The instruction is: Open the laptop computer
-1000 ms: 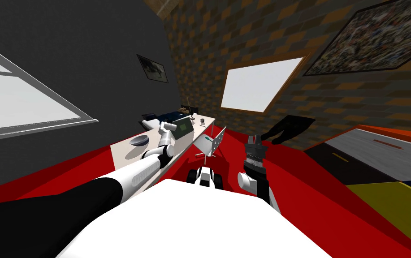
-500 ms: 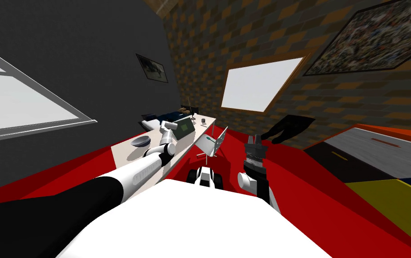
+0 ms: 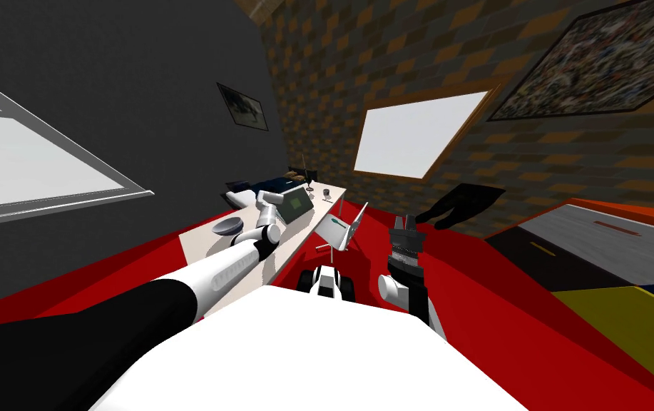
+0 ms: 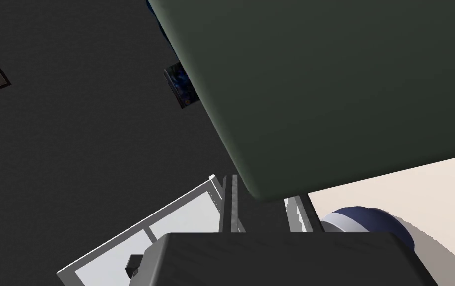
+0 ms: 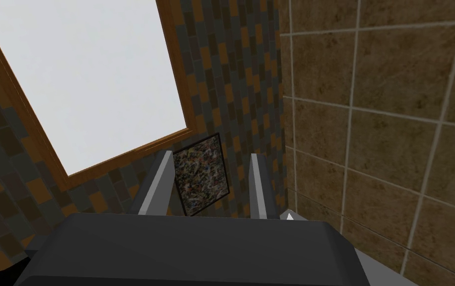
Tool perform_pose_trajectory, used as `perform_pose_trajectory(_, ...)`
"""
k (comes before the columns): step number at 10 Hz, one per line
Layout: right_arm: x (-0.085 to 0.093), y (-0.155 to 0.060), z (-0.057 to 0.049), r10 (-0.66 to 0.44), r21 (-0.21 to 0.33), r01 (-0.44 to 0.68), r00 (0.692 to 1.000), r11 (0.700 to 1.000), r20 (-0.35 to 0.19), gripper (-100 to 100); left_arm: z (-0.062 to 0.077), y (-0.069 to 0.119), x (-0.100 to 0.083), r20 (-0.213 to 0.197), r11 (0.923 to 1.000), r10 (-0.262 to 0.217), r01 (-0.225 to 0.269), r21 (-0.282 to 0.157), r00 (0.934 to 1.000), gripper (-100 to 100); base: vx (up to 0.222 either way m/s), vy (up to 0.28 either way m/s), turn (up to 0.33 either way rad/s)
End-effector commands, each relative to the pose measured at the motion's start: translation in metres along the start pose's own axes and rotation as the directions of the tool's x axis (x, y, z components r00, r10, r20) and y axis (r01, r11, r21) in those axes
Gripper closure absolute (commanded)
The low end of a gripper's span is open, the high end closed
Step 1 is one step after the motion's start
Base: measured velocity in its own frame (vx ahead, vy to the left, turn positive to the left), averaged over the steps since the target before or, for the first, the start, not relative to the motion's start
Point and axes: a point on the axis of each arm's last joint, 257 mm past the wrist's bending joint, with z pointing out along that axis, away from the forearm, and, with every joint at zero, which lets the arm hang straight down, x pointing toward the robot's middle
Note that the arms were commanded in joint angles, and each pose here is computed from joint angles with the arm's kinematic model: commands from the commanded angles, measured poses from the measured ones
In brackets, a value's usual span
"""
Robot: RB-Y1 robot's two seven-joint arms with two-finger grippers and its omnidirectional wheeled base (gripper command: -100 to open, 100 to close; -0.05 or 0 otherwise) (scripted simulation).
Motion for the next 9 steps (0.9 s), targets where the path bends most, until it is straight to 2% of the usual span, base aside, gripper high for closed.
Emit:
perform_pose_trajectory(1,0.000,0.000,0.000,0.000,0.000,0.000,1.000,1.000,0.000,0,-0.003,0.029,0.017,-0.031,0.9962,-0.010,0.007,-0.087,0.9995,100,0.001,0.076,-0.020)
perform_pose_trajectory(2,0.000,0.000,0.000,0.000,0.000,0.000,1.000,1.000,0.000,0,-0.003,0.029,0.017,-0.031,0.9962,-0.010,0.007,-0.087,0.9995,100,-0.002,0.067,-0.016)
perform_pose_trajectory(4,0.000,0.000,0.000,0.000,0.000,0.000,1.000,1.000,0.000,0,-0.009,0.042,0.034,-0.065,0.9874,-0.032,0.021,-0.157,0.9974,100,-0.013,0.108,-0.011)
perform_pose_trajectory(6,0.000,0.000,0.000,0.000,0.000,0.000,1.000,1.000,0.000,0,-0.009,0.043,0.034,-0.064,0.9866,-0.031,0.021,-0.162,0.9975,100,0.005,0.074,-0.029)
perform_pose_trajectory(7,0.000,0.000,0.000,0.000,0.000,0.000,1.000,1.000,0.000,0,-0.013,0.051,0.043,-0.081,0.9796,-0.042,0.025,-0.199,0.9958,100,0.016,0.067,0.009)
perform_pose_trajectory(8,0.000,0.000,0.000,0.000,0.000,0.000,1.000,1.000,0.000,0,-0.012,0.027,0.031,-0.066,0.9888,-0.046,0.036,-0.145,0.9967,100,0.001,0.038,0.004)
perform_pose_trajectory(9,0.000,0.000,0.000,0.000,0.000,0.000,1.000,1.000,0.000,0,0.002,0.030,0.009,-0.046,0.9915,-0.041,0.035,-0.125,0.9981,100,0.011,-0.010,-0.310)
